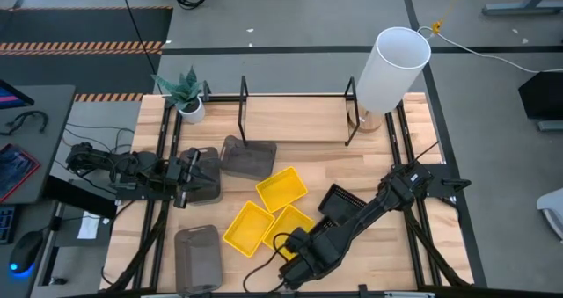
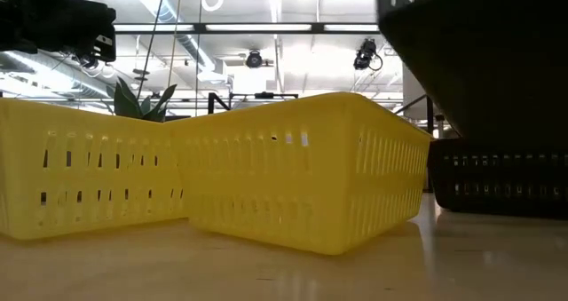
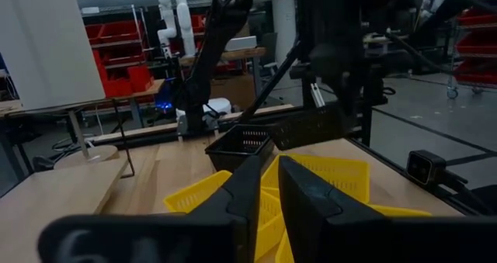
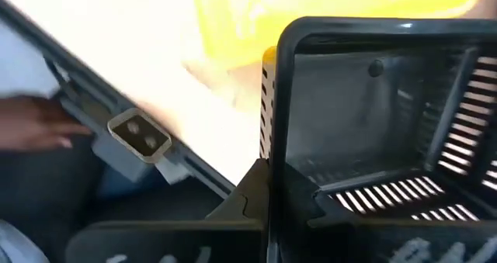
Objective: Stack baskets on shelf by color
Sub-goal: Stack the bottom black bin on the top black bin
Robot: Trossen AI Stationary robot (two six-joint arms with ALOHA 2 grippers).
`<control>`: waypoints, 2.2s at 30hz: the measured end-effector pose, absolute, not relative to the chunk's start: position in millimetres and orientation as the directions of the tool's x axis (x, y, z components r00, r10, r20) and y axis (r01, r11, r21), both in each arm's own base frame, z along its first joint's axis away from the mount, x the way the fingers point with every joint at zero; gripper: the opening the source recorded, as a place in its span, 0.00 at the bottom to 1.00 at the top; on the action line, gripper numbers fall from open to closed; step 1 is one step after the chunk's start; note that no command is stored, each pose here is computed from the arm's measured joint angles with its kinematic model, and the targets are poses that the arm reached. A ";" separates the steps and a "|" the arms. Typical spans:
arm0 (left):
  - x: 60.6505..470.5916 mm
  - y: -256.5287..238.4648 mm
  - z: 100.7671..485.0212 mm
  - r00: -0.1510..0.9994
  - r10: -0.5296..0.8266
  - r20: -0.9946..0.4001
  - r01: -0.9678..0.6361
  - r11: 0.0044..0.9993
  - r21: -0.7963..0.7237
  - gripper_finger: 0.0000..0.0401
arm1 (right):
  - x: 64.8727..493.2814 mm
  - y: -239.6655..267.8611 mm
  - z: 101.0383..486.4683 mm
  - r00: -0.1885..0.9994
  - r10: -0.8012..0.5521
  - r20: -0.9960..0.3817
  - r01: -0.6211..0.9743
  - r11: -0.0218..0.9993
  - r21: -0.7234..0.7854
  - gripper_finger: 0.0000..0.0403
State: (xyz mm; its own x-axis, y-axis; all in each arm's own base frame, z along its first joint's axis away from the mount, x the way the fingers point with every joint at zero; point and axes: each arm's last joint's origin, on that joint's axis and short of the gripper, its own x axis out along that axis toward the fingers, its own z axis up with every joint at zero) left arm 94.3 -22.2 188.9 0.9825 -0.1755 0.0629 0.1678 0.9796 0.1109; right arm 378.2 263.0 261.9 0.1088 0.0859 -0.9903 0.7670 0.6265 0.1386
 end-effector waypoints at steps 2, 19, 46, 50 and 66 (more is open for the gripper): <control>94.3 -22.2 189.3 0.982 -0.175 0.066 0.167 0.980 0.111 0.15 | 374.7 259.6 271.4 0.135 0.066 -0.989 0.788 0.598 0.147 0.02; 94.3 -22.2 189.2 0.982 -0.175 0.066 0.167 0.980 0.111 0.14 | 368.9 213.9 296.9 0.110 -0.037 -0.993 0.882 0.464 0.081 0.02; 94.3 -22.2 188.9 0.982 -0.176 0.063 0.168 0.980 0.111 0.15 | 303.4 204.5 290.3 -0.067 -0.040 -0.997 -0.496 0.869 -0.002 0.02; 94.3 -22.2 189.0 0.982 -0.176 0.063 0.168 0.980 0.111 0.13 | 301.2 202.4 279.9 -0.102 -0.067 -0.992 -0.521 0.853 -0.004 0.02; 94.3 -22.2 188.9 0.982 -0.175 0.063 0.167 0.980 0.111 0.15 | 230.7 200.0 281.2 -0.159 -0.098 -0.983 -0.555 0.832 0.007 0.02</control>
